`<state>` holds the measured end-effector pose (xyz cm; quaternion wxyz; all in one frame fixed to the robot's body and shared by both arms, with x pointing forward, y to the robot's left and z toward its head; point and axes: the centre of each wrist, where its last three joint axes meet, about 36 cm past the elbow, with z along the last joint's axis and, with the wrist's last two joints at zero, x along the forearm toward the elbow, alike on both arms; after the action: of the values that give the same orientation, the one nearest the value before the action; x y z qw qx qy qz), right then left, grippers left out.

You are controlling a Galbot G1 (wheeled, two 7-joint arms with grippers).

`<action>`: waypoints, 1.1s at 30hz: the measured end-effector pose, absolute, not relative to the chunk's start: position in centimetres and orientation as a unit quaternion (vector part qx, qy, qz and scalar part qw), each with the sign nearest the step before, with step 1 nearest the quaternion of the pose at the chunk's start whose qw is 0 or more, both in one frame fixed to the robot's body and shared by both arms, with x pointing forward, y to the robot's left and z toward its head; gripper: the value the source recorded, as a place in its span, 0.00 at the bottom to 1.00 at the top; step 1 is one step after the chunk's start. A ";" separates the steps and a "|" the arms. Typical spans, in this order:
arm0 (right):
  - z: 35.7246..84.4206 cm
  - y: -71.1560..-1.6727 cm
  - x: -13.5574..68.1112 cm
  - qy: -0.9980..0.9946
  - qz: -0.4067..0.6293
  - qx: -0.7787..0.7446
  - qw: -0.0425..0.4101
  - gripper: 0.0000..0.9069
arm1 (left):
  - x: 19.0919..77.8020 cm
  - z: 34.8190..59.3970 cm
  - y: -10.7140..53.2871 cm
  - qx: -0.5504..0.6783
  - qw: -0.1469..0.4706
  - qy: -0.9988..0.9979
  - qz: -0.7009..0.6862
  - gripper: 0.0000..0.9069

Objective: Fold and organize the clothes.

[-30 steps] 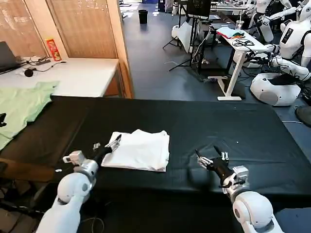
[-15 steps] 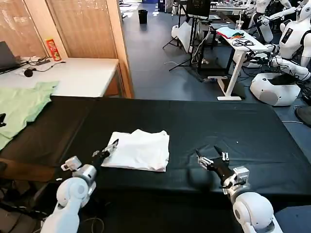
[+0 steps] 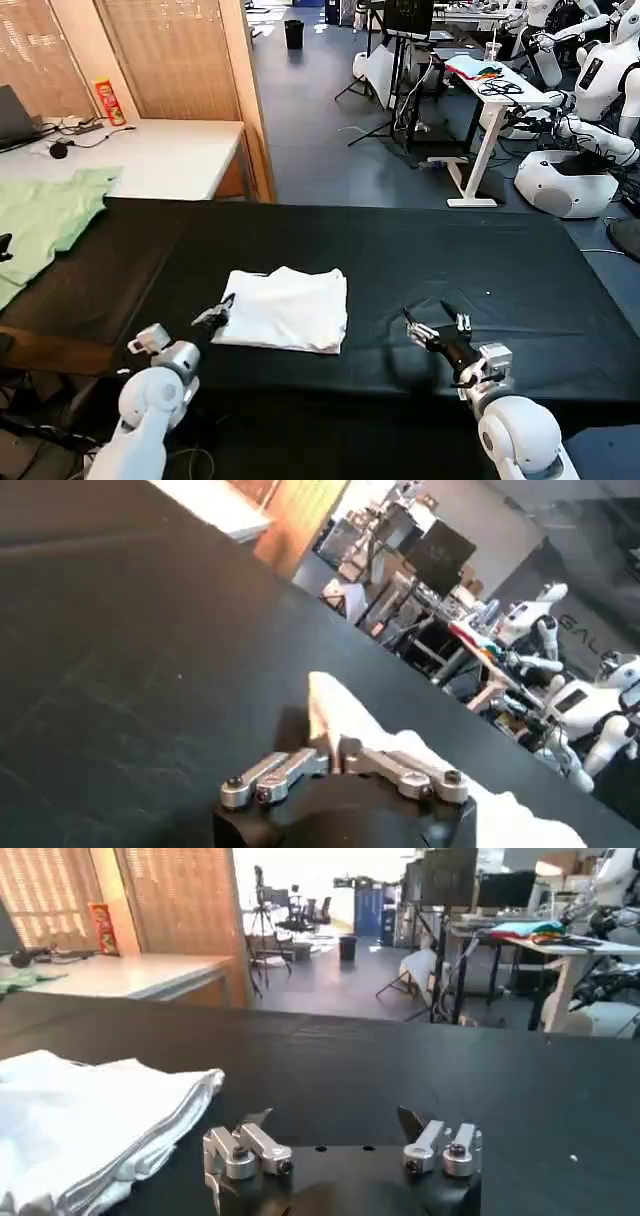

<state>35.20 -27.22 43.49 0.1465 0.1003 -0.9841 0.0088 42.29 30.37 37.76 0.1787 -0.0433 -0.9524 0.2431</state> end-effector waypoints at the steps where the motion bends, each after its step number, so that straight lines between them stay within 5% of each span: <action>1: 43.5 -27.2 35.2 -0.984 0.009 0.100 0.146 0.97 | 42.4 38.1 30.5 -0.041 0.174 -0.957 0.227 0.00; 12: 42.8 -26.7 35.4 -0.983 0.010 0.097 0.153 0.97 | 42.6 44.2 36.6 0.006 0.122 -0.992 -0.038 0.00; 18: 42.4 -26.2 35.6 -0.983 0.002 0.099 0.155 0.97 | 42.0 49.8 40.6 0.033 0.099 -0.985 -0.140 0.00; 25: 42.4 -26.2 35.2 -0.983 0.000 0.096 0.157 0.97 | 40.4 55.0 36.6 0.018 0.061 -0.984 -0.166 0.00; 32: 41.9 -26.3 34.5 -0.981 -0.002 0.094 0.168 0.97 | 39.3 51.8 29.0 -0.049 0.074 -0.990 -0.112 0.00; 33: 41.9 -26.3 34.5 -0.981 -0.003 0.095 0.169 0.97 | 39.3 51.0 27.7 -0.062 0.079 -0.990 -0.101 0.09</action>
<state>34.46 -26.28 41.91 0.1693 0.0951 -0.9810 -0.0031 39.32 27.71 50.96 0.0786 -0.0619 -0.9899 -0.1010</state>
